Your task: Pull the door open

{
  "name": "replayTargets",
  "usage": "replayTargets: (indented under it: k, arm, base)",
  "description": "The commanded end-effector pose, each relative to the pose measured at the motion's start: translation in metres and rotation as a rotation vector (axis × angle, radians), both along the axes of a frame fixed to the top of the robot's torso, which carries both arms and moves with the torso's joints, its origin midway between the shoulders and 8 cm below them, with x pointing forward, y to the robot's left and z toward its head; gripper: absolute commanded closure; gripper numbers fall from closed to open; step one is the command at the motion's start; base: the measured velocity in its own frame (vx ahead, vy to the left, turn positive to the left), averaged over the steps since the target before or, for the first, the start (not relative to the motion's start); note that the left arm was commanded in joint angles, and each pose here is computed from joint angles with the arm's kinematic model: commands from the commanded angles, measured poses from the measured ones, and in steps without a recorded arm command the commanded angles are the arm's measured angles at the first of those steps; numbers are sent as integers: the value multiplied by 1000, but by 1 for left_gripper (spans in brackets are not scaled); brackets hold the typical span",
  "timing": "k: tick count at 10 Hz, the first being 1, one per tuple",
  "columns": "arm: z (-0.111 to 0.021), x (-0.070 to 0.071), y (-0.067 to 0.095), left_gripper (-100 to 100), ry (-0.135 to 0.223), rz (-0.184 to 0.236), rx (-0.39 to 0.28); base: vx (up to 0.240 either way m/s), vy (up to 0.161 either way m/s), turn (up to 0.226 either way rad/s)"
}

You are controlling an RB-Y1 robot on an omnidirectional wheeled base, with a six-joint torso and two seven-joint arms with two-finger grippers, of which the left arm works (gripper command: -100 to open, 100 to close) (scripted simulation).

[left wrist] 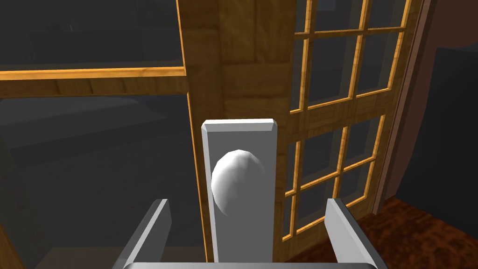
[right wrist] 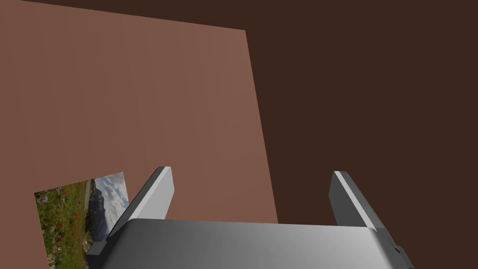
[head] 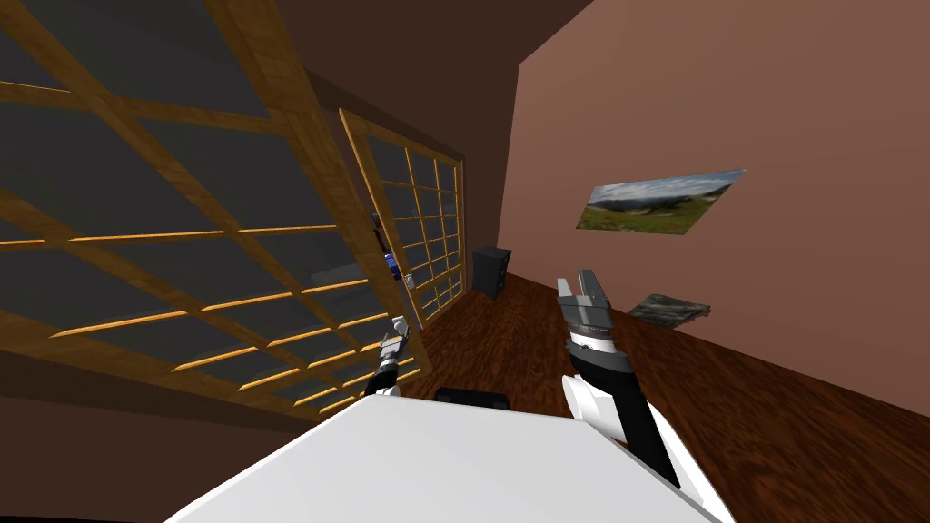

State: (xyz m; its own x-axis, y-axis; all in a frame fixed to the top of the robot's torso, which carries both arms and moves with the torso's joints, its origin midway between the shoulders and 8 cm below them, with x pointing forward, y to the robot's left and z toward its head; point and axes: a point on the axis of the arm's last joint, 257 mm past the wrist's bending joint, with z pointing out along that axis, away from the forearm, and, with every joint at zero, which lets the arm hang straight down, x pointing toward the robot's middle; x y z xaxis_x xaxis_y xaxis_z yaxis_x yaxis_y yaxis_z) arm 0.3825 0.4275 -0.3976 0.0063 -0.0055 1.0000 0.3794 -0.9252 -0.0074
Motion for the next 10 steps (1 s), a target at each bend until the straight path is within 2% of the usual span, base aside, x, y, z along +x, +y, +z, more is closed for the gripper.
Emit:
replayTargets:
  k: [1,2,3,4,5,6,10]
  arm:
    - [-2,1,4,-100,1,4,-1]
    - [-1,5,14,-100,0,15,-3]
    - [-1,5,14,-100,0,15,-3]
    - [-1,7,22,-100,-1,24,-5]
    - [-1,7,17,-100,0,19,-3]
    - [-1,7,17,100,0,19,-3]
    - [-1,7,17,100,0,19,-3]
  base:
    - [47,13,-17]
    - [67,16,-67]
    - [72,18,-36]
    - [75,18,-39]
    - [35,10,-11]
    - [-6,-1,10]
    - [-7,0,1]
